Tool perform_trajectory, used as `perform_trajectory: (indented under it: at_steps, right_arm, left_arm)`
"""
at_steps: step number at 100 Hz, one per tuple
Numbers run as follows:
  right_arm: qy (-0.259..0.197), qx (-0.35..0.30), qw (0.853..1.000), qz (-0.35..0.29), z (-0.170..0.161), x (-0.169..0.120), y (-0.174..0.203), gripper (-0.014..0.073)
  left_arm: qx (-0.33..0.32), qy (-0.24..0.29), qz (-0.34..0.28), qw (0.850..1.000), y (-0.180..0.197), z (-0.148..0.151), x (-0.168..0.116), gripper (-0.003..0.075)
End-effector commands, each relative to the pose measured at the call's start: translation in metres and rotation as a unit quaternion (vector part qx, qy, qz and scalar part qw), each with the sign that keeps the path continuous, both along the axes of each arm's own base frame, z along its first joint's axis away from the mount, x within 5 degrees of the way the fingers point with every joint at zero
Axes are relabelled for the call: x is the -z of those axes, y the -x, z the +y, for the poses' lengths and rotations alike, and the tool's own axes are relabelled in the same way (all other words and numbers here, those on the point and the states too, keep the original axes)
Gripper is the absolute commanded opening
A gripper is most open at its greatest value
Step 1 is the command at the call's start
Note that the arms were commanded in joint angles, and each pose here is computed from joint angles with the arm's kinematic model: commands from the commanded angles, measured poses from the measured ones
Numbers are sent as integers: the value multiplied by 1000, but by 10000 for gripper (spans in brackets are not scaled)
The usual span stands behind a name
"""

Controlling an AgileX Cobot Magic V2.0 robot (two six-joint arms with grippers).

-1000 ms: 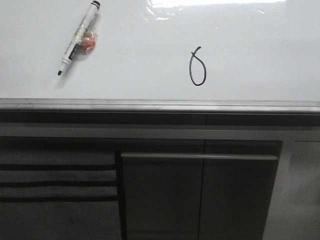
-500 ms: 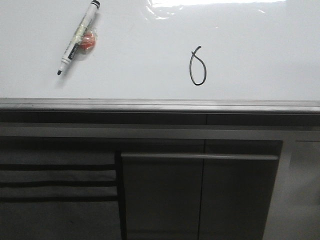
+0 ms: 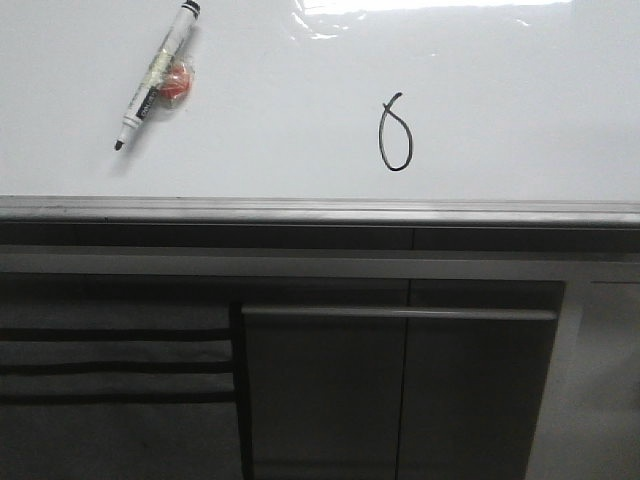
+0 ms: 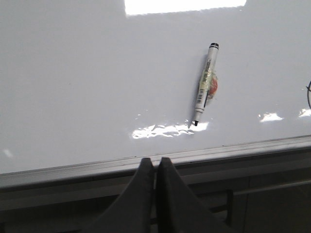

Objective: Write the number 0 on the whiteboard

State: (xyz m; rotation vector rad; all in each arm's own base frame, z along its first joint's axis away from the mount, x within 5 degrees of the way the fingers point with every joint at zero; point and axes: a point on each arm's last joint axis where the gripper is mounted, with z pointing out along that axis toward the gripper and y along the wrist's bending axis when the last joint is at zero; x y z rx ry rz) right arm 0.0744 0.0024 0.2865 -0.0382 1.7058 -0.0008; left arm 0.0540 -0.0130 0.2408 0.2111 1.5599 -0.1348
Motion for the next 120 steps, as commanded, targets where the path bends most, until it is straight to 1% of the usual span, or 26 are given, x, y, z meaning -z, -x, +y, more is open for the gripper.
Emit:
perform_trajectory:
  at_steps: [1, 13, 16, 33, 87, 97, 101, 112, 120]
  right_arm:
    - [1, 8, 999, -52, -1, -16, 0, -73]
    - [1, 8, 999, -52, -1, -16, 0, -73]
    - [1, 8, 999, -52, -1, -16, 0, -73]
    - [1, 8, 999, -51, -1, -15, -1, -73]
    - [1, 9, 998, -55, -2, -16, 0, -73]
    - [5, 13, 996, -91, -2, -4, 11, -73]
    - [7, 17, 993, -116, -3, 1, 16, -73]
    - [1, 26, 986, -167, -4, 28, 25, -73]
    - [-3, 30, 983, -180, -5, 49, 26, -73]
  left_arm:
    - [-17, 22, -71, 997, 2, 3, 0, -20]
    - [-37, 31, -104, 993, 2, 6, 24, -20]
    - [-34, 25, -80, 996, 1, 5, 26, -20]
    - [-31, 21, -55, 998, 0, 5, 31, -20]
    - [-31, 21, -55, 998, 0, 5, 31, -20]
    - [-31, 21, -55, 998, 0, 5, 31, -20]
    - [-31, 21, -55, 998, 0, 5, 31, -20]
    - [-31, 21, -55, 998, 0, 5, 31, -20]
    - [-31, 21, -55, 998, 0, 5, 31, -20]
